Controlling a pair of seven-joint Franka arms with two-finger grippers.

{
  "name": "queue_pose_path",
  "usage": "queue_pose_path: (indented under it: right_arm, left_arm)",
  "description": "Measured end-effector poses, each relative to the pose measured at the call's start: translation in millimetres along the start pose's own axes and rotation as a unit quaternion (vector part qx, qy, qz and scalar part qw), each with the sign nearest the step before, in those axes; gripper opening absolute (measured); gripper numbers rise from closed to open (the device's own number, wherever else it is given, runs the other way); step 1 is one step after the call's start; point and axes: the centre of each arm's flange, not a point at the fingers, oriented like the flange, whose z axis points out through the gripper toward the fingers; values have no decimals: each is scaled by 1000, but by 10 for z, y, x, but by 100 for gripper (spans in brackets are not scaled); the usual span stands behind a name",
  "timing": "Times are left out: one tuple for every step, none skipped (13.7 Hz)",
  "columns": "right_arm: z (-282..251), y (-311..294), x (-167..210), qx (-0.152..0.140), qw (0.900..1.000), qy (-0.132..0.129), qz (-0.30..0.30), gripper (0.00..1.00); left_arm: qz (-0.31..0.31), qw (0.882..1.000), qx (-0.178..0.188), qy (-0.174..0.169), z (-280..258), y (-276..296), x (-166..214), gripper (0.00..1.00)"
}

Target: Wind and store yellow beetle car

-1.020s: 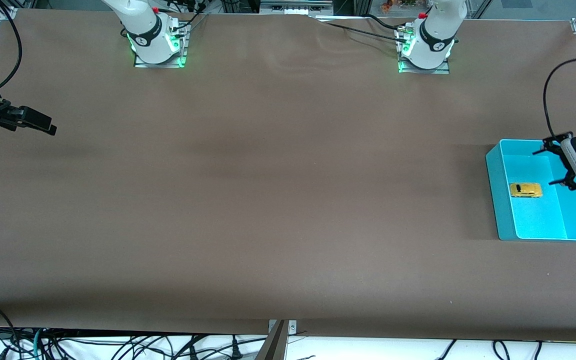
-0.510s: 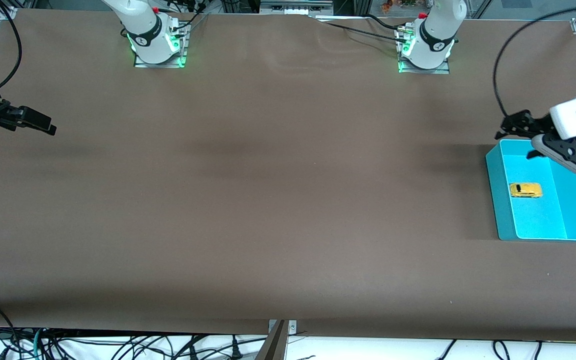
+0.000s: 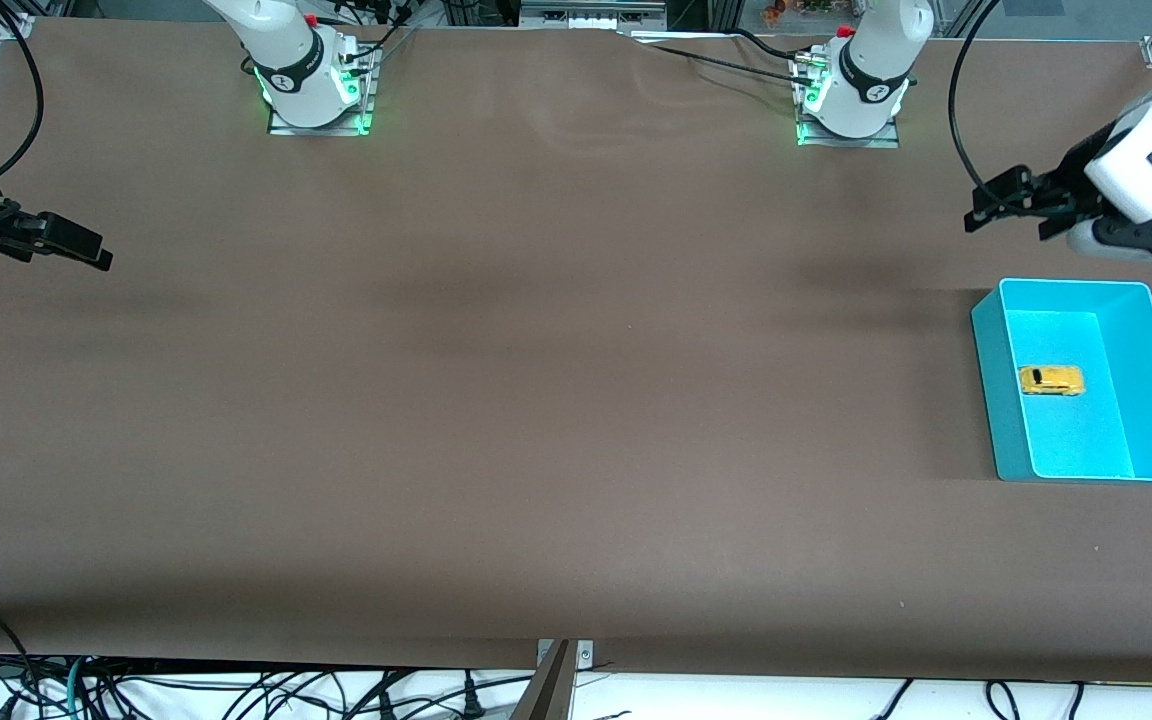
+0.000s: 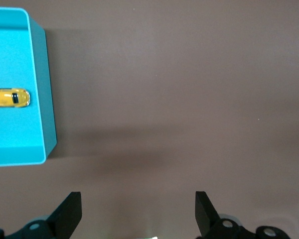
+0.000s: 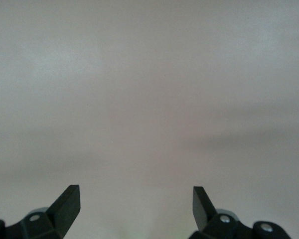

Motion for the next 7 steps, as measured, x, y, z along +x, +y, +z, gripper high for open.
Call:
queue_pose_path:
  right_arm:
    - [0, 0, 0, 0, 1000, 0, 0, 100]
    - [0, 0, 0, 0, 1000, 0, 0, 100]
    - [0, 1, 0, 0, 1000, 0, 0, 100]
    - [1, 1, 1, 0, 1000, 0, 0, 100]
    - [4, 2, 2, 0, 1000, 0, 0, 100]
    - [11, 2, 6, 0, 1000, -1, 0, 100]
    - [20, 8, 11, 0, 1000, -2, 0, 100]
  left_arm:
    - [-4, 1000, -1, -1, -16, 25, -4, 100]
    - [-6, 1000, -2, 0, -18, 14, 22, 100]
    - [-9, 1000, -3, -2, 8, -25, 93, 100]
    - [-13, 1000, -3, -5, 53, -61, 188, 100]
    - [-14, 1000, -3, -9, 98, -72, 281, 100]
    - [-12, 1000, -2, -8, 110, -57, 352, 100]
    - [-10, 1000, -2, -4, 73, -35, 397, 100]
